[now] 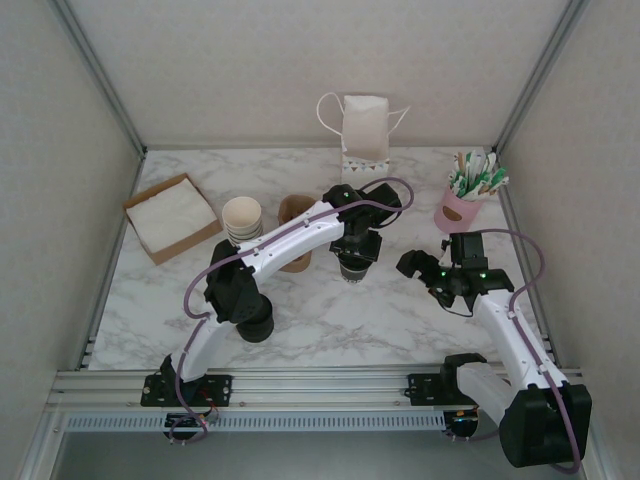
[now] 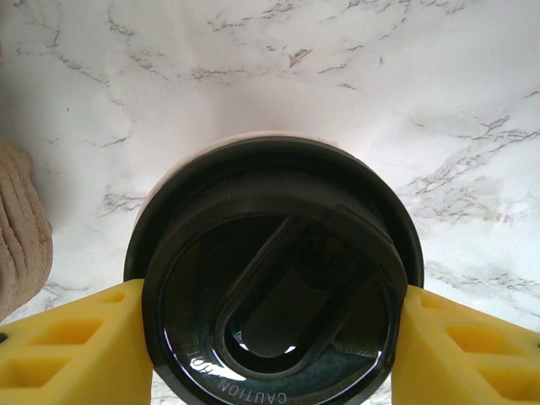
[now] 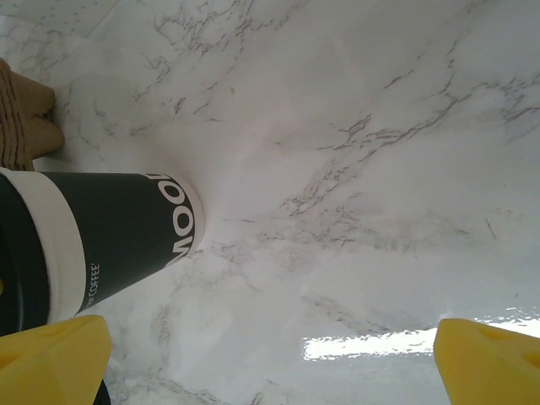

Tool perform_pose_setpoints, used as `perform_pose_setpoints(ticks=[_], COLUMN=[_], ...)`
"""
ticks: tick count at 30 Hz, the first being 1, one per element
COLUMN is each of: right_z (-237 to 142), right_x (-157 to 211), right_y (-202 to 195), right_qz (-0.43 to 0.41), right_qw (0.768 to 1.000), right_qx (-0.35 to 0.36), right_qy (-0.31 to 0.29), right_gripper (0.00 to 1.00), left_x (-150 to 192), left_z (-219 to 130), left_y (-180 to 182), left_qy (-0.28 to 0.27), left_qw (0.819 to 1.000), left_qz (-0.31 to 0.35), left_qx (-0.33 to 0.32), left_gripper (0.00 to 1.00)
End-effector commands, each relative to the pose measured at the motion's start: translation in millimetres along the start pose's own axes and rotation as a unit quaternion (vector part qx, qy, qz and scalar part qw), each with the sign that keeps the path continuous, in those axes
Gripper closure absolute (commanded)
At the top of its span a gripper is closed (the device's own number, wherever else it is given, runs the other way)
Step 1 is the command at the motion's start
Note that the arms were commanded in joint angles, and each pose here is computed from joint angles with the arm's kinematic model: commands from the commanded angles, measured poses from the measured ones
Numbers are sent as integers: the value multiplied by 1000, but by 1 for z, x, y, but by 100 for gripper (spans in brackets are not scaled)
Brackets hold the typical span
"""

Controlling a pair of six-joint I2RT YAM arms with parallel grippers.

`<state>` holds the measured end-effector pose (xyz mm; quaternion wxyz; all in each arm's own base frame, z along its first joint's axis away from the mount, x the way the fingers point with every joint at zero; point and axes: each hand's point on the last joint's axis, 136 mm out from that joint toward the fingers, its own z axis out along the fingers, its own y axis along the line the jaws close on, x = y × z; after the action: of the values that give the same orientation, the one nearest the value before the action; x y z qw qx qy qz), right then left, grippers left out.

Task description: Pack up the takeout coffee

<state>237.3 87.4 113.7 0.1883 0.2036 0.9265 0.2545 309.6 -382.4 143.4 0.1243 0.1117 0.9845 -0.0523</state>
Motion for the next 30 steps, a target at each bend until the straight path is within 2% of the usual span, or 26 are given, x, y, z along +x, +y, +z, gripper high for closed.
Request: perform_pose_setpoints(ticks=[1, 12, 30], right_z=[3, 2, 0], right_x=[2, 3, 4], right_y=[-2, -1, 1], right_qz=[-4, -6, -8], right_qw=[1000, 1000, 1000], right_qx=[-3, -7, -13], right_qy=[7, 6, 8], right_gripper=[1, 1, 1], left_x=[0, 1, -1], left_z=[0, 3, 4], left_y=[-7, 3, 1], left_qy=[-1, -2, -8], left_qw=[1000, 1000, 1000], left_qz=[10, 11, 15], left_qx=[7, -19, -17], left_gripper=[49, 49, 49])
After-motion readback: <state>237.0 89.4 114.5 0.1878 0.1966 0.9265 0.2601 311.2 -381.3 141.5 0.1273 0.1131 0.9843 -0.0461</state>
